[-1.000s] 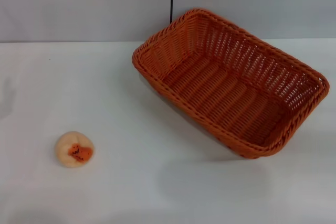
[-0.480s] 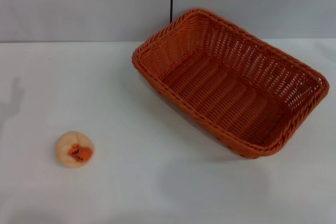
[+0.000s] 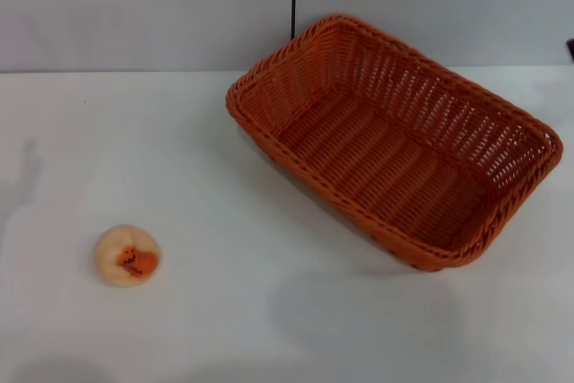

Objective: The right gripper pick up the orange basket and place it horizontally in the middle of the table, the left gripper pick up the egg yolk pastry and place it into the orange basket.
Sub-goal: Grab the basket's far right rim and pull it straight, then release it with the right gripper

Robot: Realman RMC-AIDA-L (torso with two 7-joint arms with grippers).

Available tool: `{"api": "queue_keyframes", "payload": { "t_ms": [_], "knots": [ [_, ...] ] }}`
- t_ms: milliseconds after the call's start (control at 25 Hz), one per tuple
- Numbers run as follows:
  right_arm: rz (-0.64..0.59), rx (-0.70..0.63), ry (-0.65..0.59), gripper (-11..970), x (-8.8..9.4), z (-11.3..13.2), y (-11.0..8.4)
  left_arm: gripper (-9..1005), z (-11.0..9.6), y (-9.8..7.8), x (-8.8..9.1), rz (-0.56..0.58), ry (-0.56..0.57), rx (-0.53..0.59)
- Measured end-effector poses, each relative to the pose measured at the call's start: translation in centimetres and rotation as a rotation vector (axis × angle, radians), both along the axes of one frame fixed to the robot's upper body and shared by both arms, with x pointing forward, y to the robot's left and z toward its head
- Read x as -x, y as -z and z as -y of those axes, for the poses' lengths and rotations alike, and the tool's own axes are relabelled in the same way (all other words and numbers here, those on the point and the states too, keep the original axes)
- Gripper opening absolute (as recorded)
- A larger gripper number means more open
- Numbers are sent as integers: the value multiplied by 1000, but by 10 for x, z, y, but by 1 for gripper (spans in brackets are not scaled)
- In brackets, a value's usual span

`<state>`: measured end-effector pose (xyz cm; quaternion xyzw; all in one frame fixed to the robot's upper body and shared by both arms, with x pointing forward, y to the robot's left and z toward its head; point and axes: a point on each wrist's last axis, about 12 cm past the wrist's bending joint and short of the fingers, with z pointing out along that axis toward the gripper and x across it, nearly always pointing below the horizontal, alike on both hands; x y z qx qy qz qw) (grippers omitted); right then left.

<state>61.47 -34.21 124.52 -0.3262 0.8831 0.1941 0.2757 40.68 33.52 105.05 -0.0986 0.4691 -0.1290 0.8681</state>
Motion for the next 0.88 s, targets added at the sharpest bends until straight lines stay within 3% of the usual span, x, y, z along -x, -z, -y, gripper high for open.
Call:
{"api": "queue_keyframes", "payload": {
  "t_ms": [280,880],
  "knots": [
    [-92,111,-38,635,-9,-24,19,809,0,2,3,-15,3,10],
    [-162,108,-43,605,-8,-44,62,809,-1,4,6,-26,11,34]
  ]
}}
